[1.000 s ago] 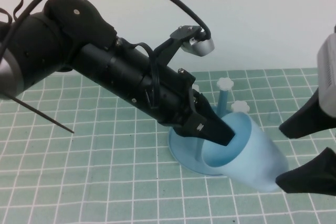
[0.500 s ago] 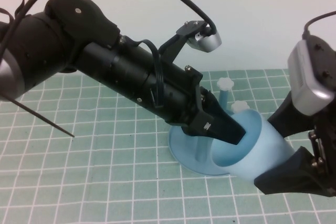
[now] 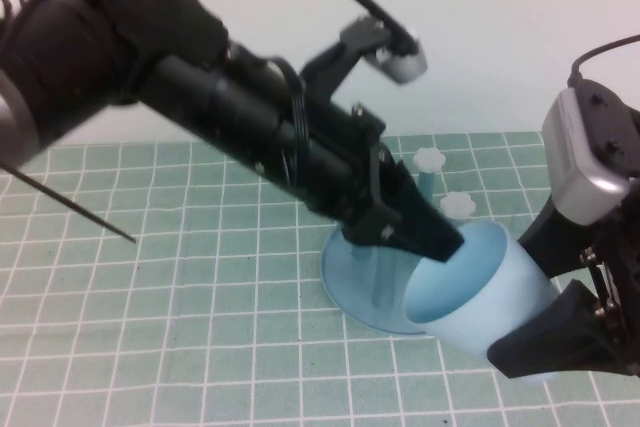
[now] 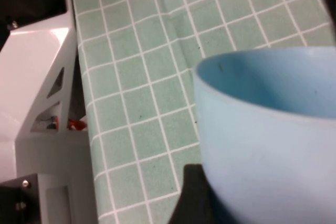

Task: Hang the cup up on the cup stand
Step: Adjust the cup with two arms

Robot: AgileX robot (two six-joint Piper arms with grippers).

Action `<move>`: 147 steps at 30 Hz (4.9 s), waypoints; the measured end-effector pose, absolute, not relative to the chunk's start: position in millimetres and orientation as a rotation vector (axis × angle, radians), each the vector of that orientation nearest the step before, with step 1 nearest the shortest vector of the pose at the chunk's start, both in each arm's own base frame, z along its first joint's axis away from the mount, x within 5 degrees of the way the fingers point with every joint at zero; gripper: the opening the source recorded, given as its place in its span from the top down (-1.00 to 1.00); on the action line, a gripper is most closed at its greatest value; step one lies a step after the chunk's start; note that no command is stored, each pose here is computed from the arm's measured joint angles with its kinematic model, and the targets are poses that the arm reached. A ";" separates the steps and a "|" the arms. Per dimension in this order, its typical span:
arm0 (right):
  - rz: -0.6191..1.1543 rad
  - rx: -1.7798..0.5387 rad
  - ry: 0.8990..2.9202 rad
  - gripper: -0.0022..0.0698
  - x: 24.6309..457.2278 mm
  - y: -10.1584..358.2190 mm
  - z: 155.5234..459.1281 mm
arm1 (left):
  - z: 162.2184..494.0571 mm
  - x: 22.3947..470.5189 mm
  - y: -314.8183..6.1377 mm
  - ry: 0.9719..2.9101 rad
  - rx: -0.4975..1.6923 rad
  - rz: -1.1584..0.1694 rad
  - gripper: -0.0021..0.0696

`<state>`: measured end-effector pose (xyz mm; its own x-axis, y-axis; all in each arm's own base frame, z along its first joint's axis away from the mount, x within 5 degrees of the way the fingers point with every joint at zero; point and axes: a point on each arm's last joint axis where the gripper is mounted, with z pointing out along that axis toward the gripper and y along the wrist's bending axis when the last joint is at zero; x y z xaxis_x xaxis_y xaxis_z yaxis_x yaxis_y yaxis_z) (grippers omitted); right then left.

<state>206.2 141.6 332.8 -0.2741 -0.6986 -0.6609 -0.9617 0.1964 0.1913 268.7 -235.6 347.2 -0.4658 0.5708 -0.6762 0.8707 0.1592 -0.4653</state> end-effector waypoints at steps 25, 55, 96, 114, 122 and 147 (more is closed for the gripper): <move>0.746 -1.399 2.190 -0.63 213.1 137.7 329.6 | 391.3 221.3 -251.1 1.905 1.709 -0.825 -0.06; 0.777 -1.405 2.046 -0.63 219.6 144.4 350.2 | 385.1 222.7 -256.6 1.866 1.763 -0.875 0.83; 0.643 -1.236 2.272 -0.99 185.8 119.4 373.8 | 395.6 256.6 -245.7 1.867 1.416 -1.061 0.92; 0.687 -0.446 2.135 -0.99 130.1 84.3 353.0 | 412.9 264.2 -254.0 1.814 1.129 -1.226 0.92; 1.005 0.156 1.751 -0.99 98.4 58.6 327.8 | 393.2 271.3 -263.7 1.717 0.961 -1.422 0.92; 1.367 0.770 1.529 -0.19 97.4 42.2 316.0 | 366.6 268.2 -271.7 1.610 0.845 -1.487 0.92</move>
